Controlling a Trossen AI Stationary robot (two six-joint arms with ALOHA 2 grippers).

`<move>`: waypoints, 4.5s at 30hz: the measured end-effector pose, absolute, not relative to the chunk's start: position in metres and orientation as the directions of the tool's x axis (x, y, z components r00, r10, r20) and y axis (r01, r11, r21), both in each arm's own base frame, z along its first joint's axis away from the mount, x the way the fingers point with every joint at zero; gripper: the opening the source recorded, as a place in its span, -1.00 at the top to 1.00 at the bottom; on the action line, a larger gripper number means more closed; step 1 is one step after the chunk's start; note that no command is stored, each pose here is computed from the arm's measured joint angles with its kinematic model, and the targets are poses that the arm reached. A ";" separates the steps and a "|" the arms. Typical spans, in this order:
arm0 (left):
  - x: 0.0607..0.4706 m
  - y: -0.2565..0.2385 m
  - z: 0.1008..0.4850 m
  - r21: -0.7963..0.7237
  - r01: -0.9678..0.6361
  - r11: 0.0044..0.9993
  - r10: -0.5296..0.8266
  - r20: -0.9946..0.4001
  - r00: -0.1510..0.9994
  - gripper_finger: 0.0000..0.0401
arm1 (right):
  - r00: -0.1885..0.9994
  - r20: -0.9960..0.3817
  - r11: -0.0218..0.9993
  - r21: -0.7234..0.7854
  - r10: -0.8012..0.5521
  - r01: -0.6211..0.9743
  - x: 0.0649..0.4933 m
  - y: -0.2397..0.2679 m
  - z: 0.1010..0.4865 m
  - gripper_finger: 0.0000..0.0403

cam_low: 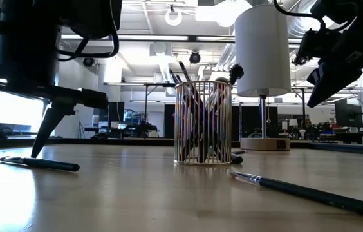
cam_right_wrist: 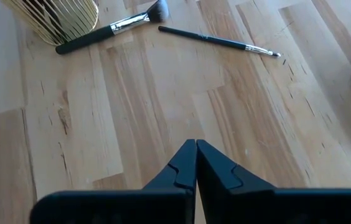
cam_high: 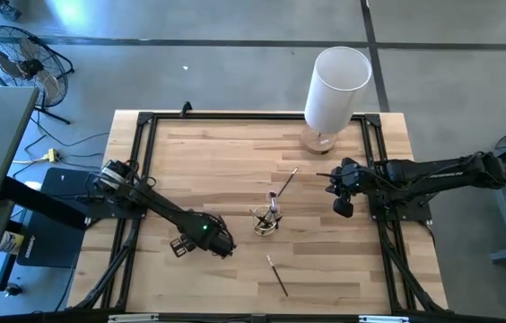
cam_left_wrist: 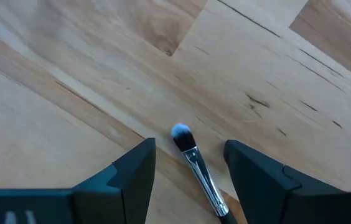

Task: Put items in baskets/containers
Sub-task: Put the eyeshadow brush into the mesh organizer

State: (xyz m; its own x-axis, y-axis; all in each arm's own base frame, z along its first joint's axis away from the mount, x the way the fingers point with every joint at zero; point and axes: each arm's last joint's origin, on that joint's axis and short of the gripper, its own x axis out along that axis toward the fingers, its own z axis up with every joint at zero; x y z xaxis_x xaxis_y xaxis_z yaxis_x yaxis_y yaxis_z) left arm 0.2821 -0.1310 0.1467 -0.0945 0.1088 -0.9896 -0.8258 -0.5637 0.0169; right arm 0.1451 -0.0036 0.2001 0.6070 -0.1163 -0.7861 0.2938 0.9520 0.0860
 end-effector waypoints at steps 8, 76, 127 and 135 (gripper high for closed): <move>0.282 -0.128 0.146 0.023 -0.821 -0.570 0.118 -0.987 -0.109 0.01 | 0.607 -0.786 0.952 0.086 -0.116 0.294 0.145 -0.004 0.200 0.97; 0.299 -0.129 0.253 -0.282 -0.739 0.612 0.628 -0.395 0.671 1.00 | 0.650 -0.749 0.951 0.094 -0.129 0.296 0.149 -0.004 0.204 0.99; 0.345 -0.079 0.199 0.009 -0.059 0.998 0.059 -0.002 0.998 1.00 | 0.724 -0.683 0.946 0.161 -0.099 0.281 0.156 -0.003 0.210 0.98; 0.350 -0.081 0.174 -0.039 -0.028 0.999 0.023 -0.121 0.992 0.98 | 0.730 -0.677 0.946 0.163 -0.099 0.279 0.157 -0.003 0.211 0.99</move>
State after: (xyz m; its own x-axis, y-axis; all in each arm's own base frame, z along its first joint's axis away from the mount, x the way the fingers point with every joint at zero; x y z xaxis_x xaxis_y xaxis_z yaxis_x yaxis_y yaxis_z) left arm 0.3500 -0.0809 0.1738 0.9924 0.0228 -0.1206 -0.0277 0.9989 -0.0387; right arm 0.1569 -0.0031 0.2108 0.7296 -0.0986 -0.6767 0.2792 0.9463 0.1631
